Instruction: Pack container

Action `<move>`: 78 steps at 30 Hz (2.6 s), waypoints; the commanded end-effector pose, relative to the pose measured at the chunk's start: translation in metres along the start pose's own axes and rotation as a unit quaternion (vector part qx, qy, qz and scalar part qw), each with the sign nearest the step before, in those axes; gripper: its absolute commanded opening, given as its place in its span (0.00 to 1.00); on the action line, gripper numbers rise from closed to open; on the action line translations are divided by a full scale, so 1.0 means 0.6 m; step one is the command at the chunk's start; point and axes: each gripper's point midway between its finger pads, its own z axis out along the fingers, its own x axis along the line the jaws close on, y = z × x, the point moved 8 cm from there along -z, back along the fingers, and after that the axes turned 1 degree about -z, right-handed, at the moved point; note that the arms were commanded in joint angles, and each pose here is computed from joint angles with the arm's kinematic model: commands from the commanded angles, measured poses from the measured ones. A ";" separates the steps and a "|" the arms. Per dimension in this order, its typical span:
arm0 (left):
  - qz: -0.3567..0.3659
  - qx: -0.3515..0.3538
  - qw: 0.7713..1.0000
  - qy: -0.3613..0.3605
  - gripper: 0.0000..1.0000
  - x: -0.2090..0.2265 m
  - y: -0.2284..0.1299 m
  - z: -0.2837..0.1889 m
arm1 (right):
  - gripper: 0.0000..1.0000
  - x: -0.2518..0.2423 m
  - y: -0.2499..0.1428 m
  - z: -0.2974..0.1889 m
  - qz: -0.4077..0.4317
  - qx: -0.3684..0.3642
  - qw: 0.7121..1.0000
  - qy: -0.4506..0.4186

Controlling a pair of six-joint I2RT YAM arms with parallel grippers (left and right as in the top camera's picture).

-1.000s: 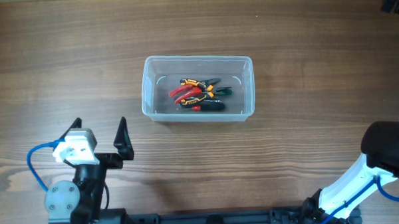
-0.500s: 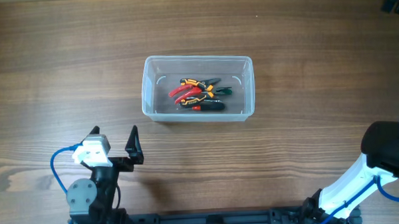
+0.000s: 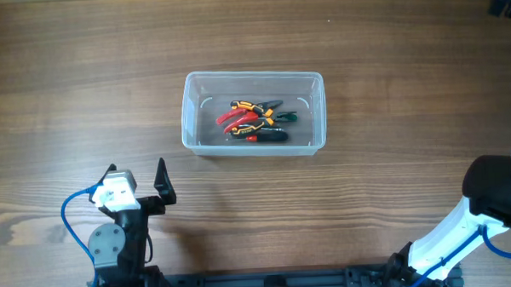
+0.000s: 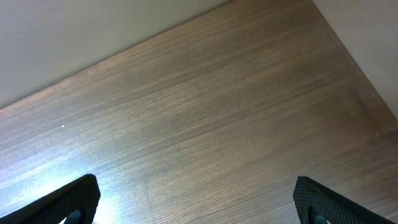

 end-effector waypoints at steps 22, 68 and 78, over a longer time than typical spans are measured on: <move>0.063 -0.002 0.998 0.000 1.00 0.001 -0.004 0.001 | 1.00 0.045 0.001 -0.016 -0.019 -0.011 1.000 0.019; 0.063 -0.001 0.998 0.000 1.00 0.001 -0.004 0.001 | 1.00 0.121 -0.560 -0.098 -0.131 -0.436 0.866 0.208; 0.063 -0.001 0.998 0.000 1.00 0.001 -0.004 0.001 | 1.00 0.117 -0.579 -0.056 -0.098 -0.414 0.881 0.207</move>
